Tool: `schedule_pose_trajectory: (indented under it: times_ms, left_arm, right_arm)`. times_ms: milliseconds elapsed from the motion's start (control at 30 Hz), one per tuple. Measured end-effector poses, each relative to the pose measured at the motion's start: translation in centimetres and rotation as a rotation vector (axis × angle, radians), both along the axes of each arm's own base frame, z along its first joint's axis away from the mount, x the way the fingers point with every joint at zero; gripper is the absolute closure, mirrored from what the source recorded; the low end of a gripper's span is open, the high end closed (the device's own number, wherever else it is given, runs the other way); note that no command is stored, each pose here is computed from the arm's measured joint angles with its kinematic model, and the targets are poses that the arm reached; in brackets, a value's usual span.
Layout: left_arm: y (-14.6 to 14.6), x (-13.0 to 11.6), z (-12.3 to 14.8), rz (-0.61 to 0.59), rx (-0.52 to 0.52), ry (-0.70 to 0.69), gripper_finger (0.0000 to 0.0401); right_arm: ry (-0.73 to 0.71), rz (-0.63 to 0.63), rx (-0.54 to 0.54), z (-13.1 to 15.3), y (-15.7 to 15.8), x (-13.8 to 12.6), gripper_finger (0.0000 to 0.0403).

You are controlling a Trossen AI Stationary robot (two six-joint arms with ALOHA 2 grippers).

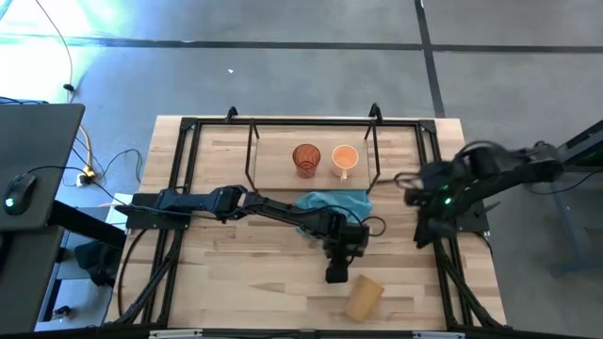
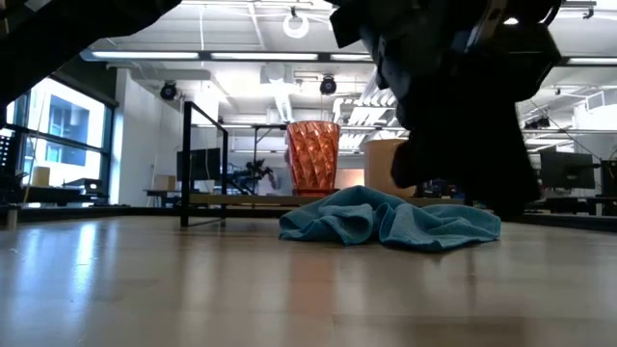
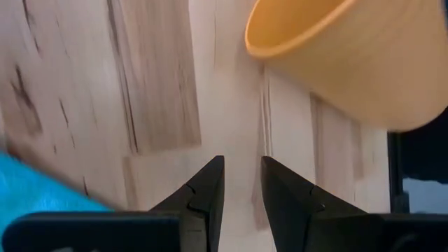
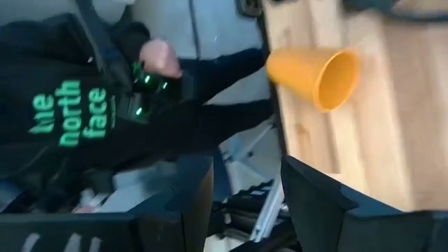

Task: Stack small to large cups/mugs on shelf
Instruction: Put the yellow cup on the shelf

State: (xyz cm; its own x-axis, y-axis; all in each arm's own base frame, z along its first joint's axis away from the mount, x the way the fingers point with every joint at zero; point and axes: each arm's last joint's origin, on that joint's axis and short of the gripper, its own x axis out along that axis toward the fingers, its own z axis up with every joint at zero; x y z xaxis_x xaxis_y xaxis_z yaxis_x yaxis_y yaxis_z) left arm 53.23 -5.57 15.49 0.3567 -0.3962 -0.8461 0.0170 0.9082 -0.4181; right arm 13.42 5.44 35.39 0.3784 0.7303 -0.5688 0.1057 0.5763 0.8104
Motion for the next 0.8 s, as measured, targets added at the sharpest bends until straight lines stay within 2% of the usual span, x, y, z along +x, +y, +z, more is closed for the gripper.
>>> schedule_pose_trajectory:
  times_ms: [133, 300, 467, 800]
  left_arm:
    - [0.0, -0.7, -0.3, -0.015, 0.011, 0.068, 0.0318]
    - [0.1, -1.3, -0.5, -0.041, 0.033, 0.126, 0.0318]
    - [-0.2, -1.5, -0.5, -0.067, 0.050, 0.134, 0.0318]
    - [-2.1, -1.9, 0.6, -0.115, 0.038, 0.118, 0.0318]
  right_arm:
    - [0.016, 0.043, 0.059, -3.1, 1.7, 1.1, 0.0242]
    - [-0.112, 0.009, 0.082, -5.5, 3.8, 2.2, 0.0242]
    - [-0.198, -0.052, 0.000, -7.0, 5.3, 1.9, 0.0242]
    - [-0.313, -0.121, -0.191, -7.5, 7.9, -0.3, 0.0242]
